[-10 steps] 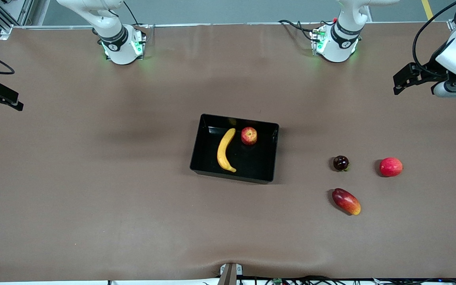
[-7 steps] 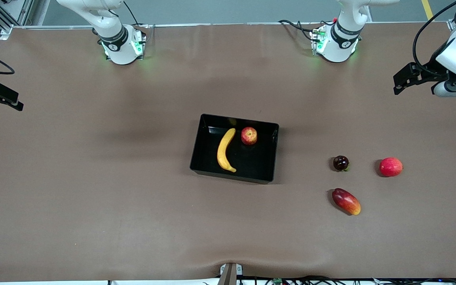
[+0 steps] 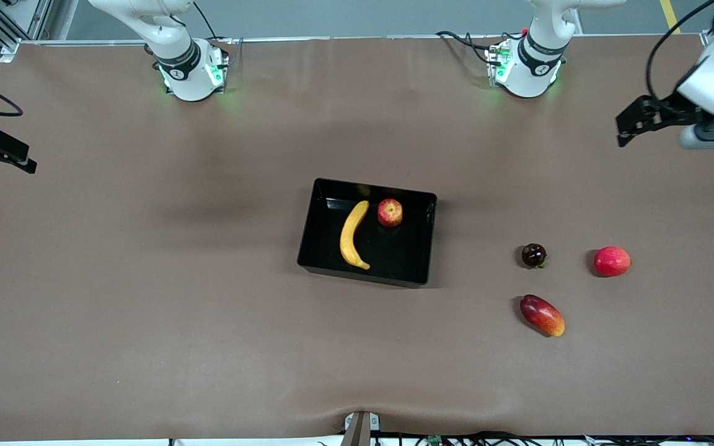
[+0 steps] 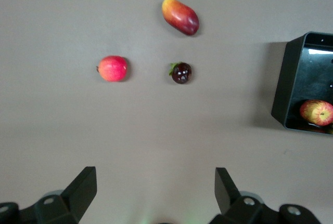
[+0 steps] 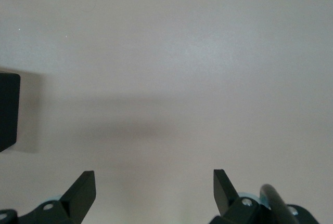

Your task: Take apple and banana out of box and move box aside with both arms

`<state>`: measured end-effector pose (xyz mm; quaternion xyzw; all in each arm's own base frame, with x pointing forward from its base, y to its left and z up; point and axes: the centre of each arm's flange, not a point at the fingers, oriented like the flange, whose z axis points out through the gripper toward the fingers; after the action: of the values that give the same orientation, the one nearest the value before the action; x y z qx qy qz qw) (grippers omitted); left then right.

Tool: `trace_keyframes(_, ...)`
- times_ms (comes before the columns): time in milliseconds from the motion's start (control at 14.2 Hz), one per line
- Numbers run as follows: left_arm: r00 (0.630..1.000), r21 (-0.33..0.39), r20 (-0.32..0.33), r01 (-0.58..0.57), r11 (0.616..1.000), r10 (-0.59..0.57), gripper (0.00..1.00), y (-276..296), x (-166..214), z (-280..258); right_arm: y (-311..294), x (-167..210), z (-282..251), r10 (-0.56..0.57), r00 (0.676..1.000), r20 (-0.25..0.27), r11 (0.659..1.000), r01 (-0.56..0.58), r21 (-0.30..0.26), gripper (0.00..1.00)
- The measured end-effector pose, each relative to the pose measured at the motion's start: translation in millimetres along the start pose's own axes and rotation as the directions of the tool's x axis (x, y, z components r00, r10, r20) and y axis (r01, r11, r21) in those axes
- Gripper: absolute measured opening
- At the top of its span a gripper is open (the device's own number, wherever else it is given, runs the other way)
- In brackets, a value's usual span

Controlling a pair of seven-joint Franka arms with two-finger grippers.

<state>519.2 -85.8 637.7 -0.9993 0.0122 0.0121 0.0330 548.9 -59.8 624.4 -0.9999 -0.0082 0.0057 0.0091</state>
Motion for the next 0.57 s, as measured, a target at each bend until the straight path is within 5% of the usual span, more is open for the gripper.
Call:
trace_keyframes(212,0.999,0.017,0.052,-0.01,1.0,0.01,1.0,84,2,36,1,0,0,0.001,1.0,0.001,1.0,-0.001,0.0,1.0)
trace_keyframes(565,0.999,-0.016,0.038,0.008,1.0,-0.007,1.0,214,-3,116,2,0,0,0.003,1.0,0.002,1.0,-0.003,0.0,1.0)
